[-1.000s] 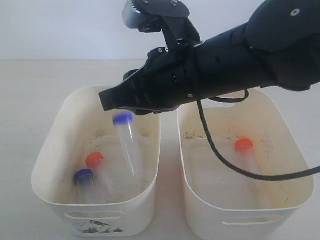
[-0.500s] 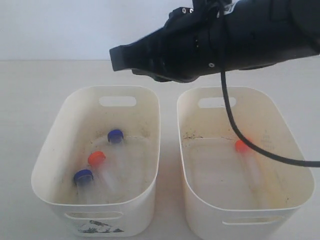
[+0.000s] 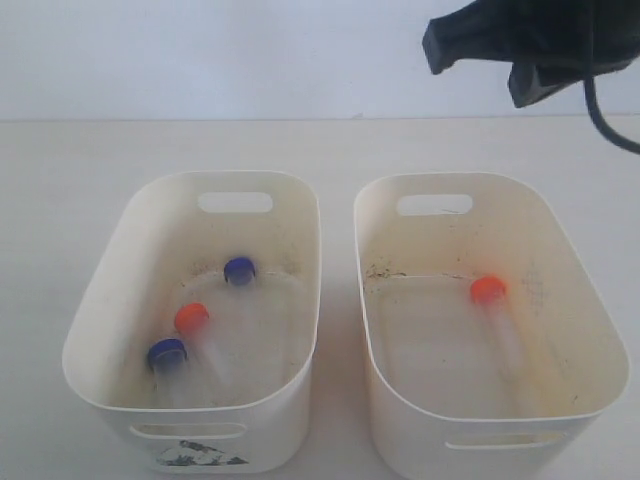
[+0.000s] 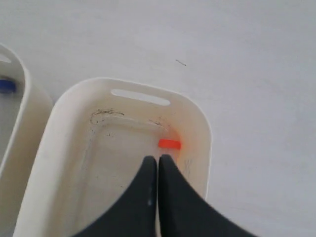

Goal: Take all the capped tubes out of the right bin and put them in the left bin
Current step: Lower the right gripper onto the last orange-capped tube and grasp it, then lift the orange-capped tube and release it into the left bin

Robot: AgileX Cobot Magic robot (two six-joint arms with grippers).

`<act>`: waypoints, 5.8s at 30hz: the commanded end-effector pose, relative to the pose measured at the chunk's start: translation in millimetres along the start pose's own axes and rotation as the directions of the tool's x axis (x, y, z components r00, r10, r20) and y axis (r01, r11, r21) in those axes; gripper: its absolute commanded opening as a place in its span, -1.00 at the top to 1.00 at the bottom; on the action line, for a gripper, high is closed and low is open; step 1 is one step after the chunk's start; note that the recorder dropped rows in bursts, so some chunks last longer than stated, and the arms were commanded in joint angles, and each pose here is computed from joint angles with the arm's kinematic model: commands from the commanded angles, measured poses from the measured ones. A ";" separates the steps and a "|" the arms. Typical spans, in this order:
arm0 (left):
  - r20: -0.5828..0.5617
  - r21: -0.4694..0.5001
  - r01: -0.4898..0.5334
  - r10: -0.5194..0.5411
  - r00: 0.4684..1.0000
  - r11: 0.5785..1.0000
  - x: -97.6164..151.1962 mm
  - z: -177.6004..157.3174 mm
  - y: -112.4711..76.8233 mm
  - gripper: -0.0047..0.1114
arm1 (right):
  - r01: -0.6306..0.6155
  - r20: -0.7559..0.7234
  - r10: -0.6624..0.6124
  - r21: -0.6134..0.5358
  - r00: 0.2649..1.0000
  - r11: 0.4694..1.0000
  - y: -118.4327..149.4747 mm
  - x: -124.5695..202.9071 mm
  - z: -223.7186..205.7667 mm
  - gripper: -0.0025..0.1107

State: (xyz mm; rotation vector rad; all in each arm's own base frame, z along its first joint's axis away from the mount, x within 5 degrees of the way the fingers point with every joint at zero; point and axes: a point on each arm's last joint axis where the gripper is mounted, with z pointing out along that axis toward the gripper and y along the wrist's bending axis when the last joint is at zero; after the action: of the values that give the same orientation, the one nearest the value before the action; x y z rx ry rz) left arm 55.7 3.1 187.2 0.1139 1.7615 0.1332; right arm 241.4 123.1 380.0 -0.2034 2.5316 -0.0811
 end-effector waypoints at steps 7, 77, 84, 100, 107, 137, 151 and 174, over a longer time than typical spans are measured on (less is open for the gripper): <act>0.014 -0.001 0.013 -0.013 1.000 1.000 -2.2 -0.5 0.2 0.84 | 0.059 -0.191 -0.051 0.037 0.980 0.998 28.9 -12.1 64.9 0.96; 0.014 -0.001 0.013 -0.013 1.000 1.000 -2.2 -0.5 0.2 0.84 | 0.241 -0.633 -0.084 0.166 0.769 0.956 60.2 98.3 261.7 -0.42; 0.014 -0.001 0.013 -0.013 1.000 1.000 -2.2 -0.5 0.2 0.84 | 0.243 -0.642 -0.089 0.155 0.762 0.958 62.9 104.6 272.7 -0.41; 0.014 -0.001 0.013 -0.013 1.000 1.000 -2.2 -0.5 0.2 0.84 | 0.304 -0.692 -0.070 0.222 0.718 0.926 54.3 107.3 267.5 0.16; 0.014 -0.001 0.013 -0.013 1.000 1.000 -2.2 -0.5 0.2 0.84 | 0.301 -0.681 -0.081 0.211 0.727 0.930 55.4 106.4 268.8 0.16; 0.014 -0.001 0.013 -0.013 1.000 1.000 -2.2 -0.5 0.2 0.84 | 0.133 -0.320 -0.101 0.080 0.942 0.988 23.7 37.8 102.1 0.96; 0.014 -0.001 0.013 -0.013 1.000 1.000 -2.2 -0.5 0.2 0.84 | 0.205 0.259 -0.064 -0.561 0.964 0.802 59.8 6.3 19.3 0.96; 0.014 -0.001 0.013 -0.013 1.000 1.000 -2.2 -0.5 0.2 0.84 | 0.472 0.554 -0.184 -0.436 0.812 0.766 25.4 21.8 -60.3 0.93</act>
State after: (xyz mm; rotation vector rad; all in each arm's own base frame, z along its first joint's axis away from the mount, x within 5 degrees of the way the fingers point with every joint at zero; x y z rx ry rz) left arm 55.7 3.1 187.2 0.1139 1.7615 0.1332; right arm 201.7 157.2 400.7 -0.7970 1.9788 0.5601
